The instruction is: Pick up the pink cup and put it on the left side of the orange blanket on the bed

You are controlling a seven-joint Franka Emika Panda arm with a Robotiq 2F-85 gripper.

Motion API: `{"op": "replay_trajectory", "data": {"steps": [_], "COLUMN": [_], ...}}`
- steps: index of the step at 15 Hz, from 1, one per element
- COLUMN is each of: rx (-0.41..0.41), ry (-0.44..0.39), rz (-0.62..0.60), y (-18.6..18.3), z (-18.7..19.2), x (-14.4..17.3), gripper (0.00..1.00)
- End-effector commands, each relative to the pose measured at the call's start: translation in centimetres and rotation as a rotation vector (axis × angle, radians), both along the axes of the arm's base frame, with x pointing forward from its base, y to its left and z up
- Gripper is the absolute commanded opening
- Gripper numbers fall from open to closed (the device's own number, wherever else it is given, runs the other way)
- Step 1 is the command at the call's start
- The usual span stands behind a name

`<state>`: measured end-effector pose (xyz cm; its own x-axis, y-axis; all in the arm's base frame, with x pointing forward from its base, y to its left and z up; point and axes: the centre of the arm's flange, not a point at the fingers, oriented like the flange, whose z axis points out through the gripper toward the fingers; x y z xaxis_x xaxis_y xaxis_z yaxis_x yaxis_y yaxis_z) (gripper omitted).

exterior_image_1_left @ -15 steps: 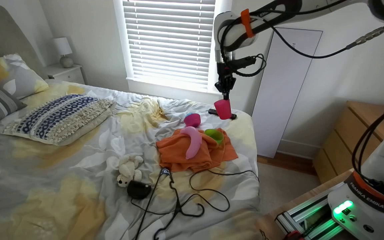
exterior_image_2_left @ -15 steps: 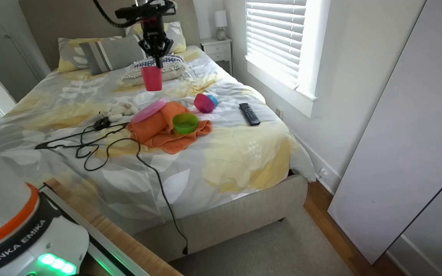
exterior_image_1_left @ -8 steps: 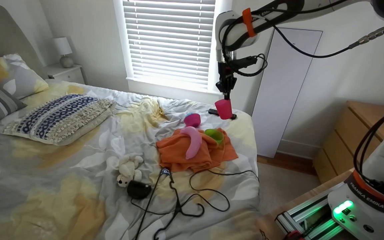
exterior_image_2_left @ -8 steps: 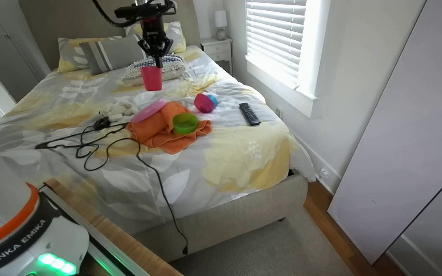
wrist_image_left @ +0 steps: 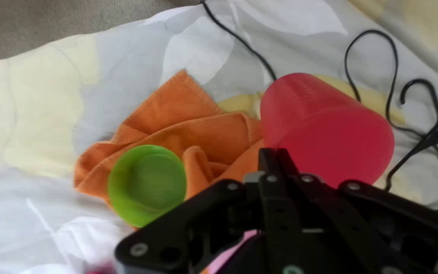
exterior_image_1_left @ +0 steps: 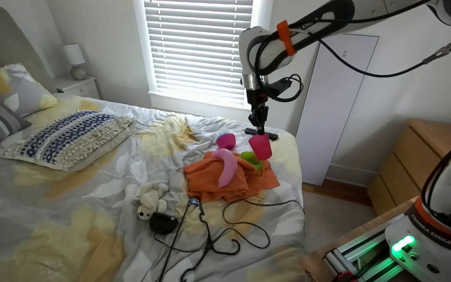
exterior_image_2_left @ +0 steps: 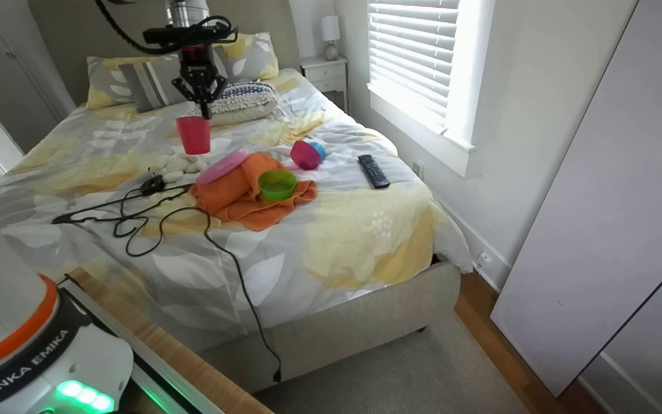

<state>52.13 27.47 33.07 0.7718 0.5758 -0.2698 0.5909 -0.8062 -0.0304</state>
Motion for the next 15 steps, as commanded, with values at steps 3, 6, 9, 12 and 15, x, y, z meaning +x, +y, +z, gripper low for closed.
{"op": "replay_trajectory", "data": {"steps": [3,6,9,12,15], "rx": [0.093,0.141,0.208,0.26,0.308], "ry": [0.112,0.175,0.226,0.267,0.2], "rz": [0.287,0.443,0.567,0.62,0.56], "y": [5.2,7.1,8.5,9.8,11.4], "z": [-2.8,-4.4,-5.9,-7.4,-8.6], "x": [-8.0,-9.7,-10.5,-11.3,-11.3], "gripper": [0.01,0.01,0.01,0.01,0.01]}}
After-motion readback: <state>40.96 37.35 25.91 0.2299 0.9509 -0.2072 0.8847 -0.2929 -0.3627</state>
